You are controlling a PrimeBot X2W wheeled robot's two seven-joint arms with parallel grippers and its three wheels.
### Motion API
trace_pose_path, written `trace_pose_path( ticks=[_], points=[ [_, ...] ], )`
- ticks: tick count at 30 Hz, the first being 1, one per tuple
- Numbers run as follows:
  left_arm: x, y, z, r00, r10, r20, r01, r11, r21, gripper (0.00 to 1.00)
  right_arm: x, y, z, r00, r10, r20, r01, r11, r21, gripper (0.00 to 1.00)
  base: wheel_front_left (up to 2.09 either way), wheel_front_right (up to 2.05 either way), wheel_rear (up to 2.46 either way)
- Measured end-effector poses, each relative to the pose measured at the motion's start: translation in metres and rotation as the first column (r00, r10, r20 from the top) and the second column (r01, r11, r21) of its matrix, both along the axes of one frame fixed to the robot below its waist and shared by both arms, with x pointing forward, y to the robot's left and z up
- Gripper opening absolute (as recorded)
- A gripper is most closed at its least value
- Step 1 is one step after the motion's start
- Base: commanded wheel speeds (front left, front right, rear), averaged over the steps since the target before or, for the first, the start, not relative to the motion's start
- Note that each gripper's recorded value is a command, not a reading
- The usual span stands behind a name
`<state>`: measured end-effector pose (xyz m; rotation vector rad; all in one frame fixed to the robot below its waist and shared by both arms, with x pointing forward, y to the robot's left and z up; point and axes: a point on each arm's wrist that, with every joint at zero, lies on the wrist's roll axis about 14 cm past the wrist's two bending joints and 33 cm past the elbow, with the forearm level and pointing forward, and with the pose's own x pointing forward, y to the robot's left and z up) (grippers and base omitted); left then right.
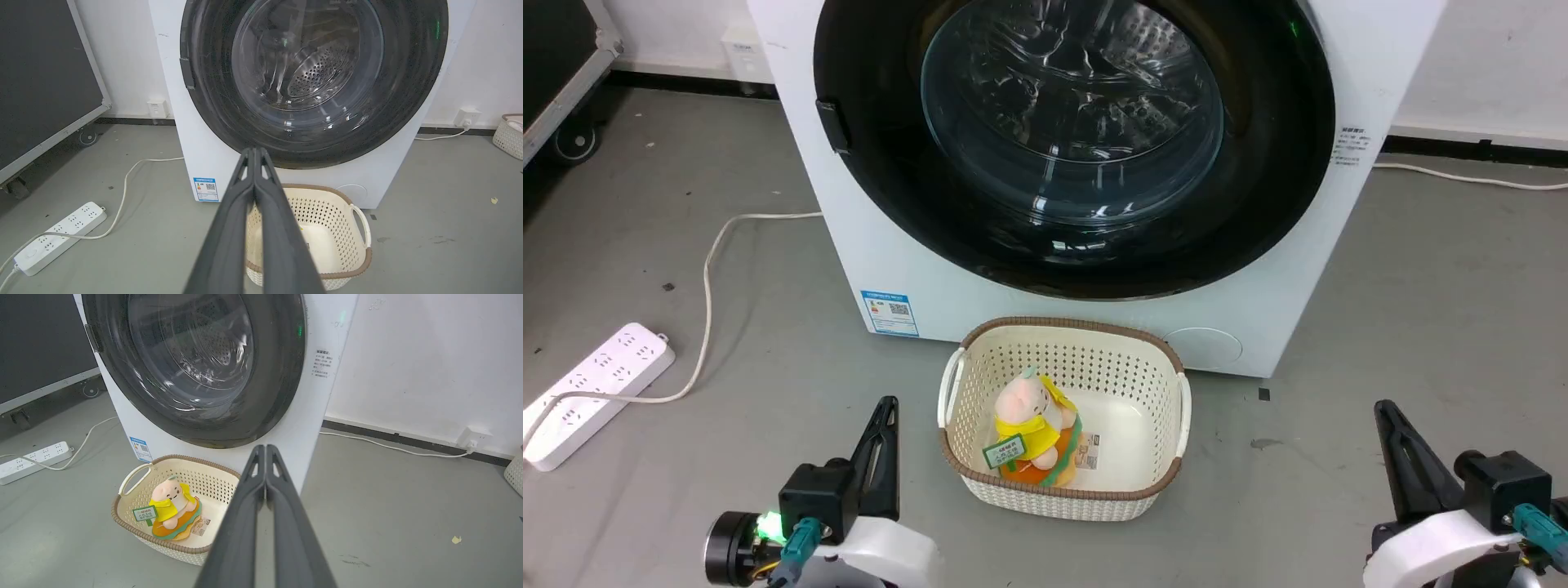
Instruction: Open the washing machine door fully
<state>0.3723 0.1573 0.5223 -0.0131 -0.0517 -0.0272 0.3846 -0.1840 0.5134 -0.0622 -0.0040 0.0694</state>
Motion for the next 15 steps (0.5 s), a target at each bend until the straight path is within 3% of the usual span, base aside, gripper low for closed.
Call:
trace_pose_path(
  ticks=[15],
  points=[
    [0.0009,0.0015,0.0027,1.0,-0.001,-0.001,0.001,1.0,0.007,0.0,-0.0017,0.004,0.0015,1.0,0.011,-0.004,-0.011,1.0,-0.001,0.0,0.0,0.0,0.0]
  ],
)
